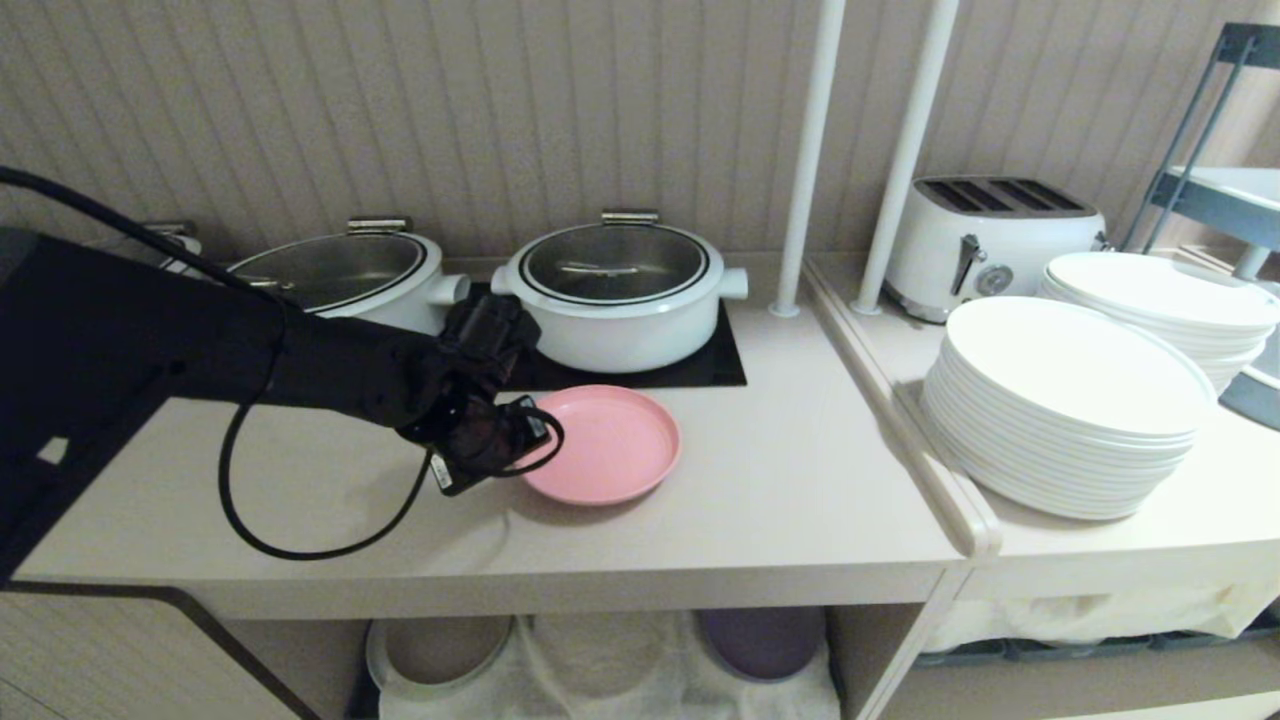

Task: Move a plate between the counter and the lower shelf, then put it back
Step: Put the plate

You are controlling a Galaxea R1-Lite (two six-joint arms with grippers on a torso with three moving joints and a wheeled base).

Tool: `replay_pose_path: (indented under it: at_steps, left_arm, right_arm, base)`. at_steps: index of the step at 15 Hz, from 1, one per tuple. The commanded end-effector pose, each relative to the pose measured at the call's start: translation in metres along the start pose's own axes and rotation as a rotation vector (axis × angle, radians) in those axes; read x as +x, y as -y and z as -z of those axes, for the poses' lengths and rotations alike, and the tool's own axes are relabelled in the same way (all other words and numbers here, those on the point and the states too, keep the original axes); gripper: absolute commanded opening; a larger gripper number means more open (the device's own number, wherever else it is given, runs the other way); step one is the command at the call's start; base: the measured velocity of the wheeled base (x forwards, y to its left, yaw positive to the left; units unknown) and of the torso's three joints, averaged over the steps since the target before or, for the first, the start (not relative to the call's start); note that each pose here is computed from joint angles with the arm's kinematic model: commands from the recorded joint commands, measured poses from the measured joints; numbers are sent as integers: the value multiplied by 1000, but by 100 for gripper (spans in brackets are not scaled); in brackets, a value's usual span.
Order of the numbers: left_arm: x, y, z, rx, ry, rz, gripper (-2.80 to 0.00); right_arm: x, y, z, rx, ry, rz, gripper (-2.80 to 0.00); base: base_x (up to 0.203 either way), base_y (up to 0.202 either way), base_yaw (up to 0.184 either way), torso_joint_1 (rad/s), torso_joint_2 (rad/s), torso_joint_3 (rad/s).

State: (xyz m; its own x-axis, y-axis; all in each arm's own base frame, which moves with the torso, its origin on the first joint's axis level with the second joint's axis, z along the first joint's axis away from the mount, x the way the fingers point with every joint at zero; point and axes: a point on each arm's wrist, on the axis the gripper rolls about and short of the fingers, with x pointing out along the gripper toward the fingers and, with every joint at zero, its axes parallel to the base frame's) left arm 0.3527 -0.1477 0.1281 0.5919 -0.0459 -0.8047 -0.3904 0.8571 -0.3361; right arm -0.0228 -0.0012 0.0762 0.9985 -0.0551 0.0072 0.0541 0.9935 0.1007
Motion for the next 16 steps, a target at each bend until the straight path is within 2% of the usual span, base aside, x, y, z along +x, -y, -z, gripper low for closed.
replay_pose_path:
  at_steps: [1, 16]
  left_arm:
    - [-1, 0, 0, -5, 3, 1, -280]
    - [9, -1, 5, -4, -18, -22, -280]
  right_arm:
    - [0, 0, 0, 1, -1, 0, -280]
    - [0, 0, 0, 1, -1, 0, -280]
  base:
    - [0, 0, 0, 0, 0, 0]
    - [0, 0, 0, 0, 0, 0]
